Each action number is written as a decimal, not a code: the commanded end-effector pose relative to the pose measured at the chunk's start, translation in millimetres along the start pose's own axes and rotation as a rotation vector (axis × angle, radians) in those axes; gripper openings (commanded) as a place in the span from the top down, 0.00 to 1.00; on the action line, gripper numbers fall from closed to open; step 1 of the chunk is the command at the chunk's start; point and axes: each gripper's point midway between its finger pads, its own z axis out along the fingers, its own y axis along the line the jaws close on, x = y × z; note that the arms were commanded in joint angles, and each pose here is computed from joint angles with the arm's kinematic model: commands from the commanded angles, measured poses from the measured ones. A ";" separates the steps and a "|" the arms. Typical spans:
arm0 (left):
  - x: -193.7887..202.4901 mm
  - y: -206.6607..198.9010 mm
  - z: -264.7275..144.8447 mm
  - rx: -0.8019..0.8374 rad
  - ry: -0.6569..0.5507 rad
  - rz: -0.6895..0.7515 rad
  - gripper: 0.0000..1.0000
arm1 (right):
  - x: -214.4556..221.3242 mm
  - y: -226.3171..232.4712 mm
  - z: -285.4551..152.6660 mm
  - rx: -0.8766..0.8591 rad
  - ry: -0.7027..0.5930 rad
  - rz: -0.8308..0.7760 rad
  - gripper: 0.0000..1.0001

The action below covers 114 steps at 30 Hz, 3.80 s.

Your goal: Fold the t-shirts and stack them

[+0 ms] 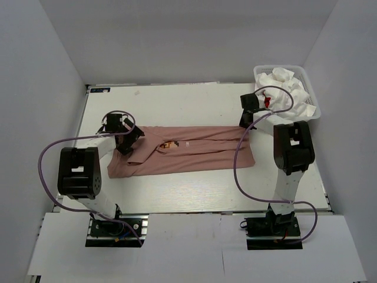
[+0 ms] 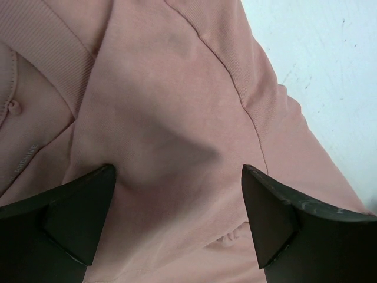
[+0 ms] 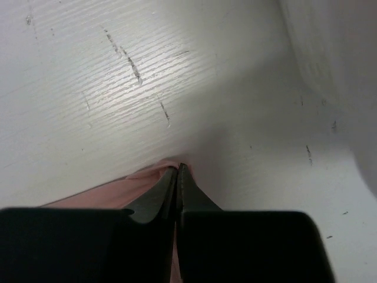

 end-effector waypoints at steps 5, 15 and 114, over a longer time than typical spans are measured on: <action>47.0 88.7 16.5 -0.306 0.143 0.017 0.00 | -42.3 -4.9 -14.5 -0.213 -0.058 0.095 1.00; 18.1 86.3 8.3 -0.341 0.061 0.031 0.00 | -64.2 43.0 -88.1 -0.863 -0.182 -0.003 1.00; 85.5 -125.1 -194.5 0.794 -0.061 0.359 0.00 | 273.3 80.6 -271.9 -0.713 -0.037 -0.611 0.10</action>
